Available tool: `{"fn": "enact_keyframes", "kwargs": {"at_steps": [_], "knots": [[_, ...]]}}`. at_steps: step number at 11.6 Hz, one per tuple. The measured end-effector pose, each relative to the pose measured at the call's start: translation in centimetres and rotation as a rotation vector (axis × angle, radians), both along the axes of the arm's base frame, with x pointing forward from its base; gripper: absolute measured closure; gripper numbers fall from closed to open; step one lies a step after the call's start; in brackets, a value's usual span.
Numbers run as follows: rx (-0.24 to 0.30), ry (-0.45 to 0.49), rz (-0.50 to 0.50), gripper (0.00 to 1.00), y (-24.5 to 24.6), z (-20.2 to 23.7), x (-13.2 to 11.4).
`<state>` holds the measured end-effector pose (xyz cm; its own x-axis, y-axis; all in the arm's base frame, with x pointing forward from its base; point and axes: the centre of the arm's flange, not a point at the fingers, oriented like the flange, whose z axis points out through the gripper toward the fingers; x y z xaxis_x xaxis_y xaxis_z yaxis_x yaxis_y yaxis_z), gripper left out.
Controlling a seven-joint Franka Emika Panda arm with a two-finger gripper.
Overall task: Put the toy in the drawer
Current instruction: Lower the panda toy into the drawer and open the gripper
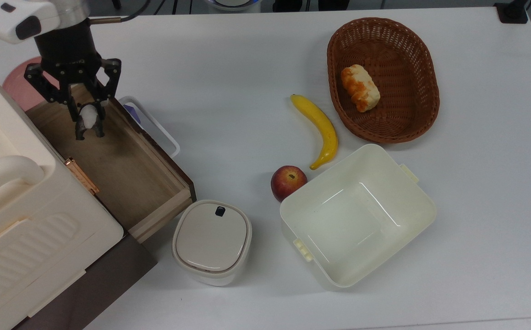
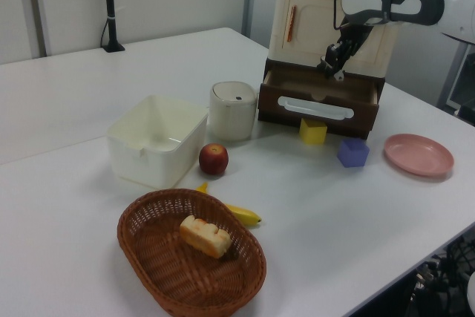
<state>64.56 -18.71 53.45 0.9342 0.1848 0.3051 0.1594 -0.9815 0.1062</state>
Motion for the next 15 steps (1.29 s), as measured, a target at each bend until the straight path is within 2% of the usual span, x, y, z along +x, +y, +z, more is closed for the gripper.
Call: {"fn": "enact_keyframes", "kwargs": {"at_steps": [11,13,14,15], "knots": [[0.003,0.045,0.010,0.60,0.1,-2.9,0.8],[0.003,0.045,0.011,0.55,0.2,-2.9,0.8],[-0.001,0.049,0.013,0.44,0.2,-3.1,0.8],[-0.011,0.054,0.017,0.41,0.1,-3.2,0.8]]}}
